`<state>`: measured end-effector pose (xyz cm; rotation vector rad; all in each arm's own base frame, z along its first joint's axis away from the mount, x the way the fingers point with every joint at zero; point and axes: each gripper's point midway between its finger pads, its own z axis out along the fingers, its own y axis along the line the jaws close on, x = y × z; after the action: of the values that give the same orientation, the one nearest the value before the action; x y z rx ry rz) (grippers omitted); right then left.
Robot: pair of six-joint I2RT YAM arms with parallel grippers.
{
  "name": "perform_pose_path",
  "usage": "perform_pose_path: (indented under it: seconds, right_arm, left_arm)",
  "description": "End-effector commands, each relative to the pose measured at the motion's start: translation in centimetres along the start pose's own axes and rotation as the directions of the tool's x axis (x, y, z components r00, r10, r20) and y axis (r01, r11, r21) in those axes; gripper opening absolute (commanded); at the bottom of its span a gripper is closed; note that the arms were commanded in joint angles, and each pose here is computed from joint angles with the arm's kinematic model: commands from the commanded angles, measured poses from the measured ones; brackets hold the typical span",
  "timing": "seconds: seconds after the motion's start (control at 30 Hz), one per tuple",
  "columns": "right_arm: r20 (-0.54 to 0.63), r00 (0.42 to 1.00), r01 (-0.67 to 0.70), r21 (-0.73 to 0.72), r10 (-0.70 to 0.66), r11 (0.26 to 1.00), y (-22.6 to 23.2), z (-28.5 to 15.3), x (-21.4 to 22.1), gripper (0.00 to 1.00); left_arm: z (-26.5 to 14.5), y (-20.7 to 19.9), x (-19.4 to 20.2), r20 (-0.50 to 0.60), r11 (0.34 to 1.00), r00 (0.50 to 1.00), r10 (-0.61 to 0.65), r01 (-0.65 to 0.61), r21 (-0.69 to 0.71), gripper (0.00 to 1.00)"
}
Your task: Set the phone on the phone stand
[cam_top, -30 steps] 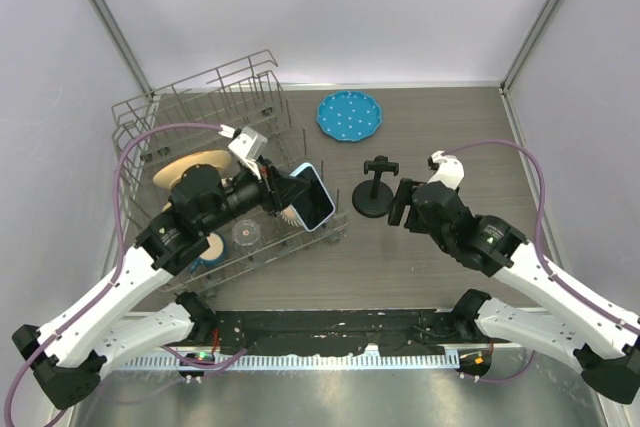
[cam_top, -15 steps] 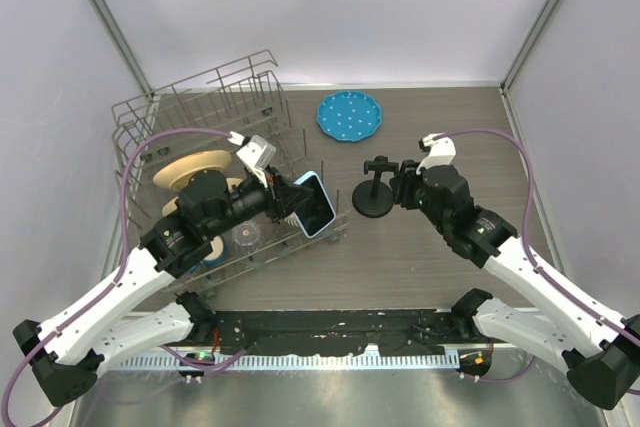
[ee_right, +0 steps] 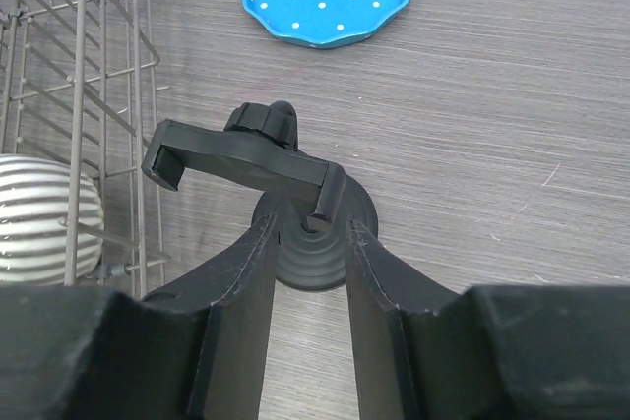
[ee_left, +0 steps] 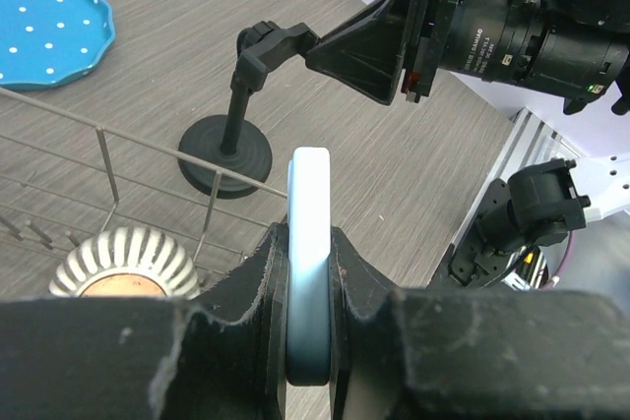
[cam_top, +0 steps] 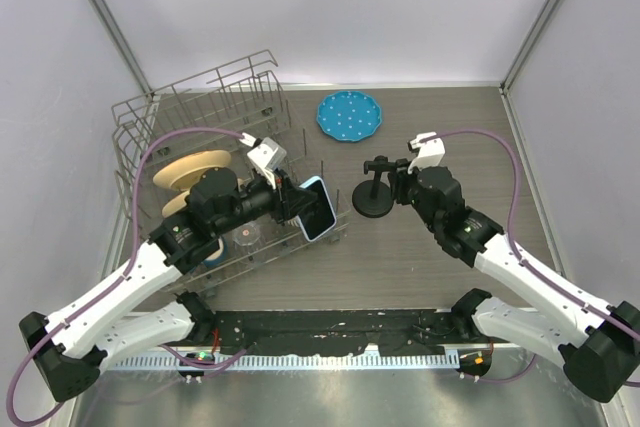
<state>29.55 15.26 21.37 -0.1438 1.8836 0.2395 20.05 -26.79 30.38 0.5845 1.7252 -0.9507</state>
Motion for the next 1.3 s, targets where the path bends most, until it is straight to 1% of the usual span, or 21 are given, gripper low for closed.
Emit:
perform_pose_path:
  seconds: [0.0, 0.07, 0.1, 0.13, 0.2, 0.33, 0.43, 0.47, 0.5, 0.53, 0.6, 0.63, 0.73, 0.77, 0.8, 1.0, 1.07, 1.17, 1.27]
  right_arm:
    - [0.087, 0.996, -0.008, 0.018, 0.007, 1.0, -0.2, 0.6, -1.7, 0.37]
    - [0.078, 0.997, -0.002, 0.026, 0.0, 1.0, -0.3, 0.8, -1.4, 0.35]
    - [0.106, 0.994, -0.013, 0.02, 0.011, 1.0, -0.1, 1.0, -2.1, 0.35]
    - [0.108, 0.994, -0.008, 0.025, 0.005, 1.0, -0.1, 1.1, -2.3, 0.34]
    - [0.098, 0.995, 0.001, 0.034, -0.004, 0.999, -0.1, 1.6, -2.1, 0.32]
    - [0.098, 0.995, 0.024, 0.043, -0.028, 0.999, -0.4, 1.8, -1.9, 0.26]
    - [0.101, 0.994, 0.028, 0.062, -0.034, 0.998, -0.7, 1.6, -2.1, 0.2]
    - [0.1, 0.994, 0.033, 0.064, -0.039, 0.997, -0.8, 1.5, -2.2, 0.13]
    - [0.108, 0.994, 0.029, 0.064, -0.036, 0.998, -0.9, 1.3, -2.4, 0.11]
    - [0.113, 0.993, 0.03, 0.062, -0.037, 0.998, -0.9, 1.2, -2.4, 0.1]
    - [0.124, 0.991, 0.038, 0.058, -0.045, 0.998, -0.9, 1.1, -2.5, 0.2]
    - [0.127, 0.991, 0.041, 0.063, -0.049, 0.997, -1.0, 1.0, -2.6, 0.23]
    - [0.131, 0.989, 0.055, 0.059, -0.062, 0.997, -1.0, 1.0, -2.9, 0.22]
    - [0.137, 0.989, 0.054, 0.054, -0.061, 0.997, -0.9, 1.0, -3.0, 0.19]
    - [0.141, 0.988, 0.052, 0.05, -0.059, 0.997, -0.9, 1.0, -3.2, 0.18]
    - [0.128, 0.99, 0.061, 0.018, -0.063, 0.998, -0.2, 1.5, -2.9, 0.2]
    - [0.13, 0.989, 0.068, 0.021, -0.07, 0.997, -0.2, 1.6, -2.9, 0.15]
    - [0.134, 0.987, 0.084, 0.008, -0.085, 0.996, 0.0, 1.6, -3.1, 0.01]
    - [0.134, 0.986, 0.107, -0.024, -0.103, 0.994, 0.3, 1.6, -3.3, 0.01]
  left_arm:
    - [-0.2, -1.5, -3.7, 0.132, 0.997, 0.991, 0.035, -0.042, 0.057, 0.0]
    - [-0.3, -1.6, -3.8, 0.136, 0.997, 0.99, 0.035, -0.044, 0.059, 0.0]
    - [-0.3, -1.7, -3.6, 0.129, 0.997, 0.991, 0.033, -0.042, 0.067, 0.0]
    - [-0.3, -1.8, -3.7, 0.129, 0.997, 0.991, 0.033, -0.043, 0.07, 0.0]
    - [-0.3, -1.8, -3.8, 0.133, 0.997, 0.991, 0.031, -0.041, 0.072, 0.0]
    - [-0.6, -2.3, -3.9, 0.136, 0.995, 0.99, 0.029, -0.042, 0.09, 0.0]
    - [-0.5, -2.1, -3.7, 0.144, 0.995, 0.989, 0.033, -0.047, 0.089, 0.0]
    - [-0.3, -2.0, -3.5, 0.14, 0.995, 0.99, 0.033, -0.045, 0.088, 0.0]
    - [-0.2, -2.1, -3.5, 0.137, 0.995, 0.99, 0.031, -0.044, 0.092, 0.0]
    - [0.2, -2.2, -3.1, 0.117, 0.993, 0.993, 0.03, -0.042, 0.107, 0.0]
    - [0.5, -2.5, -2.7, 0.101, 0.991, 0.994, 0.032, -0.044, 0.123, 0.0]
    - [0.6, -2.4, -2.5, 0.099, 0.991, 0.995, 0.035, -0.046, 0.122, 0.0]
    - [1.0, -2.1, -2.1, 0.095, 0.993, 0.995, 0.042, -0.053, 0.109, 0.0]
    - [1.3, -1.9, -1.8, 0.086, 0.993, 0.995, 0.041, -0.05, 0.103, 0.0]
    - [1.4, -1.9, -1.8, 0.084, 0.993, 0.995, 0.045, -0.054, 0.105, 0.0]
    - [2.0, -2.3, -1.9, 0.067, 0.991, 0.997, 0.046, -0.054, 0.123, 0.0]
    - [2.0, -3.1, -2.9, 0.077, 0.987, 0.996, 0.052, -0.064, 0.15, 0.0]
    - [2.2, -4.2, -3.7, 0.066, 0.978, 0.995, 0.068, -0.08, 0.192, 0.0]
    - [2.6, -5.6, -4.4, 0.069, 0.955, 0.992, 0.106, -0.121, 0.272, 0.0]
